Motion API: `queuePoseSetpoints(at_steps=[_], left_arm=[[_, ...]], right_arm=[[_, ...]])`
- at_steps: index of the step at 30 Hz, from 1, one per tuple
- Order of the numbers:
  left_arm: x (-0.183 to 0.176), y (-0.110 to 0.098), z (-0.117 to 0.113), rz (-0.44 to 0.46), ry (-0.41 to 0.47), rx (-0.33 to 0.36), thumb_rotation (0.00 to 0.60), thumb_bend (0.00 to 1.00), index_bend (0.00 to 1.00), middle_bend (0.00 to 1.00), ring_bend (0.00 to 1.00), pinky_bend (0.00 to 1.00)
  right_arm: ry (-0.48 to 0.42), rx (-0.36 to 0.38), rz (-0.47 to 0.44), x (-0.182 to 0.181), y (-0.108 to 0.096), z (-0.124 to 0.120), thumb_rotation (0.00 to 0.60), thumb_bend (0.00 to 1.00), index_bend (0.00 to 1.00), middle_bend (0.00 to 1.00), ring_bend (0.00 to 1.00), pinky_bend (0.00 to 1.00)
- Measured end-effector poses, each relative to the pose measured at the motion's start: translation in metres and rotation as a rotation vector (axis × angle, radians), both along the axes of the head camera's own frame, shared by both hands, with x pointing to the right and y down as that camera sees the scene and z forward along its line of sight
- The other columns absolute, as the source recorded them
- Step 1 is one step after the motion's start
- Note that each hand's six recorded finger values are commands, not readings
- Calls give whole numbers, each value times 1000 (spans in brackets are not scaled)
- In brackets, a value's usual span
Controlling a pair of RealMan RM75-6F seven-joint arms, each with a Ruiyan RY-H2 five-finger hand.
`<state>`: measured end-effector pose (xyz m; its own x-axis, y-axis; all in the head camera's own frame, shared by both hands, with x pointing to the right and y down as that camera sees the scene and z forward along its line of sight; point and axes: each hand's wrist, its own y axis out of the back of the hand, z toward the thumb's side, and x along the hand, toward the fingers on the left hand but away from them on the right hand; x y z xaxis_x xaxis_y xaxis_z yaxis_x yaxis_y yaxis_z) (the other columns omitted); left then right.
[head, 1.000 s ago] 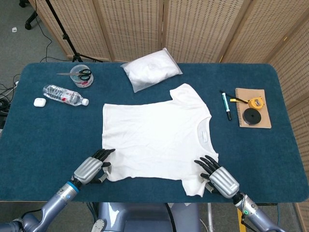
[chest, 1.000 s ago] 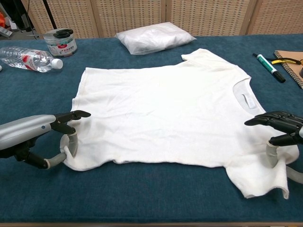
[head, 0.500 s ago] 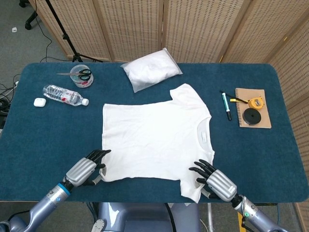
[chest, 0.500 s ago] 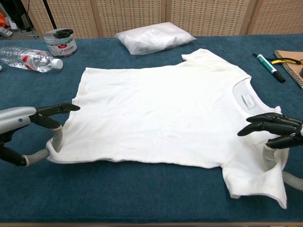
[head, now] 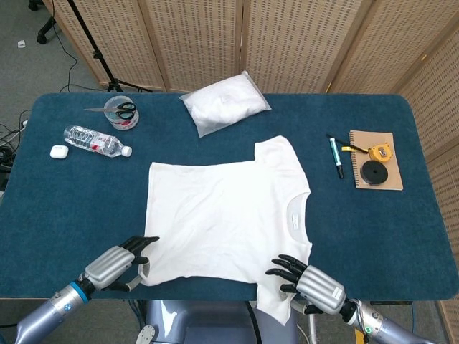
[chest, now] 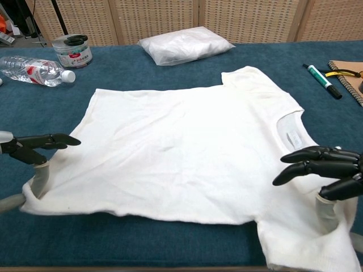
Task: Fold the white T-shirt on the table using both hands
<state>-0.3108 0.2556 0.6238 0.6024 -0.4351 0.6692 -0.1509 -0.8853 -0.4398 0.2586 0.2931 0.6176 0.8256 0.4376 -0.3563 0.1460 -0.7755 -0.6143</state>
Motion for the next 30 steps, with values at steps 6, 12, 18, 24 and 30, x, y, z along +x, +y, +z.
queuePoseSetpoints(at_steps=[6, 12, 18, 24, 30], left_arm=[[1, 11, -10, 14, -6, -103, 600, 643, 751, 0, 0, 0], [1, 16, -18, 39, -18, -145, 600, 643, 751, 0, 0, 0], [2, 2, -21, -2, -8, -73, 600, 644, 751, 0, 0, 0], [-3, -27, -13, -101, -47, 3, 600, 658, 751, 0, 0, 0], [-6, -66, 2, -215, -115, 64, 600, 672, 751, 0, 0, 0]], right_arm=[[7, -31, -26, 4, 6, -4, 600, 610, 673, 183, 0, 77], [-4, -42, -34, 6, 11, -9, 600, 620, 674, 187, 0, 89], [-11, -26, 19, 9, 0, -11, 600, 620, 679, 196, 0, 92], [-18, 4, 151, 13, -37, -10, 600, 620, 682, 198, 0, 93], [-6, 38, 286, 10, -91, -5, 600, 620, 684, 198, 0, 93]])
